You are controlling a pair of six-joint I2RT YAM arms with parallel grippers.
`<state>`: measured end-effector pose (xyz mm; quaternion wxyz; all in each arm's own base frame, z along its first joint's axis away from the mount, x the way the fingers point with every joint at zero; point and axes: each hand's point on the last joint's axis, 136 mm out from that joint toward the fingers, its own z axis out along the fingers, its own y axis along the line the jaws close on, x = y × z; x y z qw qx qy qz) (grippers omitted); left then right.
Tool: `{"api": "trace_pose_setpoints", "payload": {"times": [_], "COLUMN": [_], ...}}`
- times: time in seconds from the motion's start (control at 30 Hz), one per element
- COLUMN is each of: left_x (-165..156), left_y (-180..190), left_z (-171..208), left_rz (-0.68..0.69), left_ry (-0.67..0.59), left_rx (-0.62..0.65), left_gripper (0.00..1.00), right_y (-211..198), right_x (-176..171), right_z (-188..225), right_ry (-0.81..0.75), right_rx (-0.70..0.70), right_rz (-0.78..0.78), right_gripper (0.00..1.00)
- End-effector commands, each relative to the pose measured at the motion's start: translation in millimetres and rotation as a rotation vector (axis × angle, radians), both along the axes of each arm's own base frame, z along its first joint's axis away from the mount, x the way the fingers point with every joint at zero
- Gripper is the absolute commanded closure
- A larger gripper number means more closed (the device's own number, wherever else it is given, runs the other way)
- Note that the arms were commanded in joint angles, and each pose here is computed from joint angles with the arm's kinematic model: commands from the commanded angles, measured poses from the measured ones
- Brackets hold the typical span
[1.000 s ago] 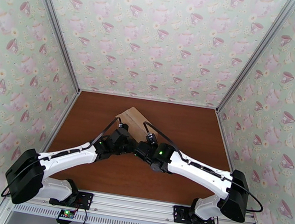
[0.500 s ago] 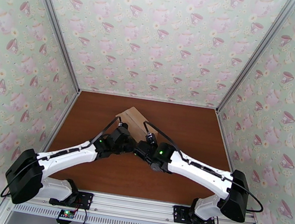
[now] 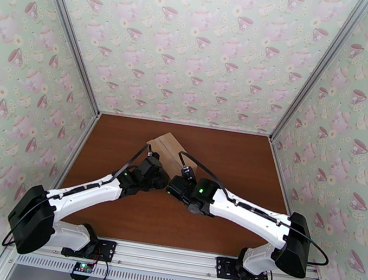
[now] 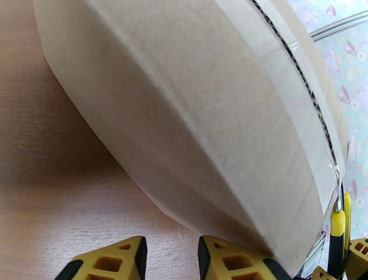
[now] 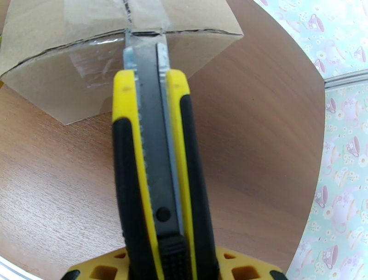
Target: Unpack the express box
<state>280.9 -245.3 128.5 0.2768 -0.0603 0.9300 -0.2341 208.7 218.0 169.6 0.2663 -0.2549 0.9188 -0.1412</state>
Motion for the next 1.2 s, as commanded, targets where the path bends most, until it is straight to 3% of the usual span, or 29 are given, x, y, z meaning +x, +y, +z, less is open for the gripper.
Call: {"api": "trace_pose_setpoints", "payload": {"times": [0.0,0.67,1.17], "left_x": [14,19,24], "left_y": [-19,-35,-51], "left_z": [23,36,42], "left_rz": [-0.016,-0.018,-0.021], "left_ry": [-0.066,-0.099,-0.119], "left_rx": [-0.084,-0.148,-0.183], "left_gripper": [0.63,0.64,0.63], "right_y": [25,26,50], "right_x": [-2,0,-11], "right_z": [12,13,8], "right_ry": [-0.01,-0.053,0.015], "right_rx": [0.055,-0.036,0.11], "right_rz": [0.079,0.097,0.135], "right_gripper": [1.0,1.0,1.0]}}
